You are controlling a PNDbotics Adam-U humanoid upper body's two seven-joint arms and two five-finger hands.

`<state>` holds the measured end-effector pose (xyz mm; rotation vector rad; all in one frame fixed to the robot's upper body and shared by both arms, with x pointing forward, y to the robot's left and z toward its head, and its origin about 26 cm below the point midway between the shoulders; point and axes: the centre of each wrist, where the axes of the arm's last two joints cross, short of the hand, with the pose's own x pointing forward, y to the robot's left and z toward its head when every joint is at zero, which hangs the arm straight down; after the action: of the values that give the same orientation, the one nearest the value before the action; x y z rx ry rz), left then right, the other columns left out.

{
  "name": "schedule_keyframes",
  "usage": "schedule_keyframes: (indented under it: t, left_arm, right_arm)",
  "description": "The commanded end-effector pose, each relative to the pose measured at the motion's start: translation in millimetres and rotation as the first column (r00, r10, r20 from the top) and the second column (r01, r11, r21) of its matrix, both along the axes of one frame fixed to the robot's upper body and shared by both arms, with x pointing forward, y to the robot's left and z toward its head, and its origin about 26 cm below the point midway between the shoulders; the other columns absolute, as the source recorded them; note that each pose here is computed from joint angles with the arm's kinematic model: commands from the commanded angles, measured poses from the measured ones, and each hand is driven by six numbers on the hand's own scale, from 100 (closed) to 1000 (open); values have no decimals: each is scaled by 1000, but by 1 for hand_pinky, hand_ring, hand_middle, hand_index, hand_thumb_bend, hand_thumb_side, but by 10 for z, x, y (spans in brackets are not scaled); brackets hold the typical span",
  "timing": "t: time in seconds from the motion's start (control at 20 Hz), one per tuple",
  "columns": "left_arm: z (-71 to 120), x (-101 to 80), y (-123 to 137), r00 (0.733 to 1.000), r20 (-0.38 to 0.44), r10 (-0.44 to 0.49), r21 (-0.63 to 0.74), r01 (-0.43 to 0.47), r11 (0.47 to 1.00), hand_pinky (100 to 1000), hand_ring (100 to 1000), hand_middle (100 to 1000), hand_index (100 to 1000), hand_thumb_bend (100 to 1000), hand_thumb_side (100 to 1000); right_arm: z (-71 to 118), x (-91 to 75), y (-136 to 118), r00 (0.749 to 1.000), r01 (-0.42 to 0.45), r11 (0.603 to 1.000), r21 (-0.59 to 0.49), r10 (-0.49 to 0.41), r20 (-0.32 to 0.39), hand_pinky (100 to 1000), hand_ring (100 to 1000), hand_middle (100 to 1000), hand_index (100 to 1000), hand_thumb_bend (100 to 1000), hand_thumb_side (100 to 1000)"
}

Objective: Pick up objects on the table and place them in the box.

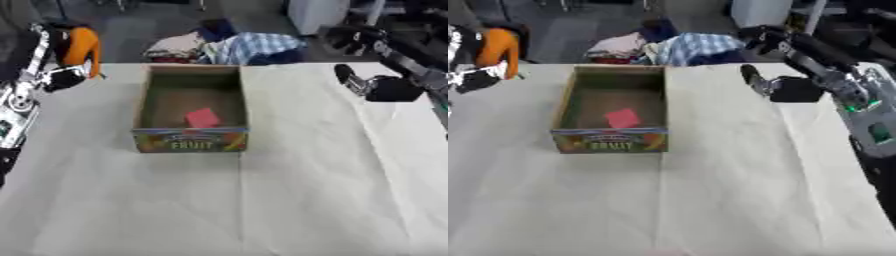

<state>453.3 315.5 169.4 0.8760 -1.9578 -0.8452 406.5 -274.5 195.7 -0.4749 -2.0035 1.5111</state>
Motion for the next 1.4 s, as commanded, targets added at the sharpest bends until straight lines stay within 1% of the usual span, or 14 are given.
schedule_keyframes:
  t: [0.05,0.3,0.45,0.55,0.6,0.65,0.7,0.75,0.8,0.85,1.1,1.15,1.3,1.4]
  left_arm:
    - [99,72,-215,997,5,-76,19,76,997,689,338,274,396,100,100]
    - [-206,150,-471,987,-86,-134,52,138,989,712,373,316,435,100,100]
    - [-426,152,-569,978,-143,-151,99,166,981,728,426,393,498,100,100]
    - [-535,141,-601,971,-178,-163,143,189,972,744,478,462,561,100,100]
    - [-580,134,-611,965,-200,-169,170,204,964,761,535,524,629,150,146]
    - [-621,125,-619,958,-225,-179,198,225,954,799,607,622,731,190,253]
    - [-663,114,-620,947,-259,-192,224,252,941,832,663,700,798,223,329]
    - [-691,106,-610,934,-293,-203,245,278,929,859,708,752,835,299,398]
    - [-700,101,-591,926,-315,-208,254,293,922,876,725,771,852,356,459]
    - [-709,95,-566,920,-331,-209,252,300,920,901,750,800,881,441,549]
    - [-677,85,-528,907,-361,-215,231,311,922,901,750,800,881,441,549]
    - [-646,88,-511,911,-352,-216,229,308,924,970,800,840,906,754,850]
    - [-475,55,-356,941,-242,-237,172,282,944,977,782,810,882,753,868]
    - [-412,6,-323,952,-184,-244,143,271,952,977,782,810,882,753,868]
  right_arm:
    - [107,-6,46,999,-36,999,-4,37,16,758,835,883,1000,100,797]
    - [121,-23,147,995,-96,995,-14,97,3,758,834,874,1000,100,805]
    - [138,-40,171,993,-116,993,-9,116,4,757,832,872,1000,100,816]
    - [133,-45,170,993,-117,993,-7,117,-2,757,832,872,1000,100,827]
    - [127,-47,166,993,-116,993,-6,116,-6,757,832,871,1000,100,834]
    - [119,-48,162,993,-114,993,-5,114,-9,757,831,871,1000,100,839]
    - [110,-48,156,994,-112,994,-5,112,-13,757,831,870,1000,100,847]
    - [100,-49,148,994,-109,994,-5,109,-18,757,831,870,1000,100,853]
    - [91,-49,141,994,-108,994,-4,107,-21,757,831,870,1000,100,855]
    - [84,-50,132,994,-106,994,-4,105,-24,757,831,870,1000,100,860]
    - [75,-54,117,994,-103,995,-4,103,-28,757,831,870,1000,100,860]
    - [56,-52,102,995,-96,995,-2,95,-34,757,830,869,1000,100,886]
    - [-16,-48,20,997,-59,998,5,59,-54,757,827,869,1000,100,899]
    - [-29,-46,9,997,-54,999,5,54,-55,757,827,869,1000,100,899]
